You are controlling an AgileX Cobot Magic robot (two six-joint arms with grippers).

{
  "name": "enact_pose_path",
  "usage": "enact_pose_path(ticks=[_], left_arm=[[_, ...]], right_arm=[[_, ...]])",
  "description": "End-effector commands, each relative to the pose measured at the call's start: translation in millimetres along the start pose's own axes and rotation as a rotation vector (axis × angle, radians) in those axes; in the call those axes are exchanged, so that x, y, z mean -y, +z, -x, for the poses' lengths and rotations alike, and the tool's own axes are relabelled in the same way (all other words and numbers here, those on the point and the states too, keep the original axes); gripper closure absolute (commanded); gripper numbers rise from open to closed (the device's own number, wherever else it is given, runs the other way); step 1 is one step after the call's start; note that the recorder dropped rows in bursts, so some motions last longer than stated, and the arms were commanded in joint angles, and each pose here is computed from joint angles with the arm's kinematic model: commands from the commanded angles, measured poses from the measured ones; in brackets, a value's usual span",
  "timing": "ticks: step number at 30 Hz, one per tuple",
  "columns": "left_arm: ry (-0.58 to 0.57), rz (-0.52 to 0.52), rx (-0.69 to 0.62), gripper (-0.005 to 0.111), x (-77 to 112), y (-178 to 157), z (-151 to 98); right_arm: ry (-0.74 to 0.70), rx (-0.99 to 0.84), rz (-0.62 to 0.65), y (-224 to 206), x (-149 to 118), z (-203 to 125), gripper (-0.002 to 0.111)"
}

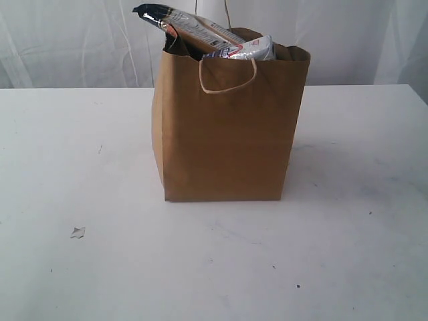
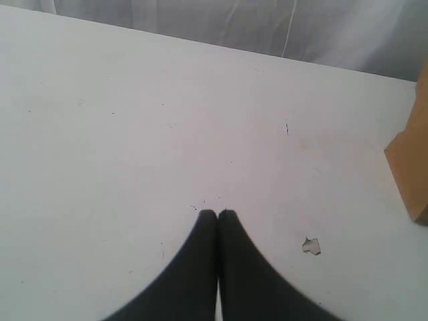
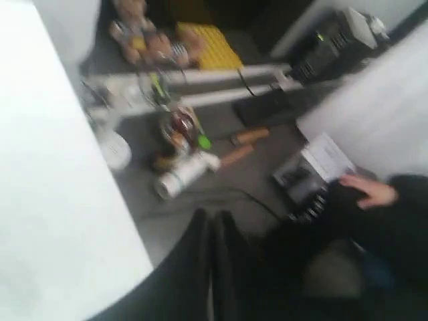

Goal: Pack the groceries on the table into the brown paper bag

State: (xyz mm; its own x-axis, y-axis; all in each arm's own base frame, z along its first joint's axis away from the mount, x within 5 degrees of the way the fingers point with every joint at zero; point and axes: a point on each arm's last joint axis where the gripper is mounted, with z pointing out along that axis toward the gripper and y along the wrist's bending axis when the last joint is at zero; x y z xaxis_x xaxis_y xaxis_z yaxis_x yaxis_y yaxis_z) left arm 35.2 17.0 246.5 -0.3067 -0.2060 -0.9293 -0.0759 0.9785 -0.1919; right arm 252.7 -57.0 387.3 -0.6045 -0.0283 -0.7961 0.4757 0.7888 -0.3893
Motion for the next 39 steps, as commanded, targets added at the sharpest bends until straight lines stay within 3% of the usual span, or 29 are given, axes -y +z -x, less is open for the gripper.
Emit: enact_pose_path(ticks=[1,3,7,11,14,26,29,39], left_arm=[[-0.007,0.001,0.005,0.107,-0.4,0,-1],[-0.007,0.001,0.005,0.107,-0.4,0,-1],[-0.007,0.001,0.005,0.107,-0.4,0,-1],[-0.007,0.001,0.005,0.107,-0.4,0,-1],[-0.007,0.001,0.005,0.107,-0.4,0,-1],[-0.007,0.001,0.005,0.107,-0.4,0,-1],[-0.007,0.001,0.005,0.107,-0.4,0,-1],[-0.007,0.001,0.005,0.107,-0.4,0,-1]], right_arm=[[0.120,0.447,0.220,-69,28,19,0.108],[0.128,0.738,0.358,-107,34,23,0.108],[0.153,0.914,0.476,-131,35,16,0.108],[0.318,0.785,0.549,-125,32,5,0.108],[0.402,0.817,0.639,-132,30,8,0.108],[0.399,0.848,0.669,-131,25,7,0.108],[0.480,0.749,0.692,-125,23,-11,0.108],[0.396,0.761,0.579,-107,14,-134,0.108]])
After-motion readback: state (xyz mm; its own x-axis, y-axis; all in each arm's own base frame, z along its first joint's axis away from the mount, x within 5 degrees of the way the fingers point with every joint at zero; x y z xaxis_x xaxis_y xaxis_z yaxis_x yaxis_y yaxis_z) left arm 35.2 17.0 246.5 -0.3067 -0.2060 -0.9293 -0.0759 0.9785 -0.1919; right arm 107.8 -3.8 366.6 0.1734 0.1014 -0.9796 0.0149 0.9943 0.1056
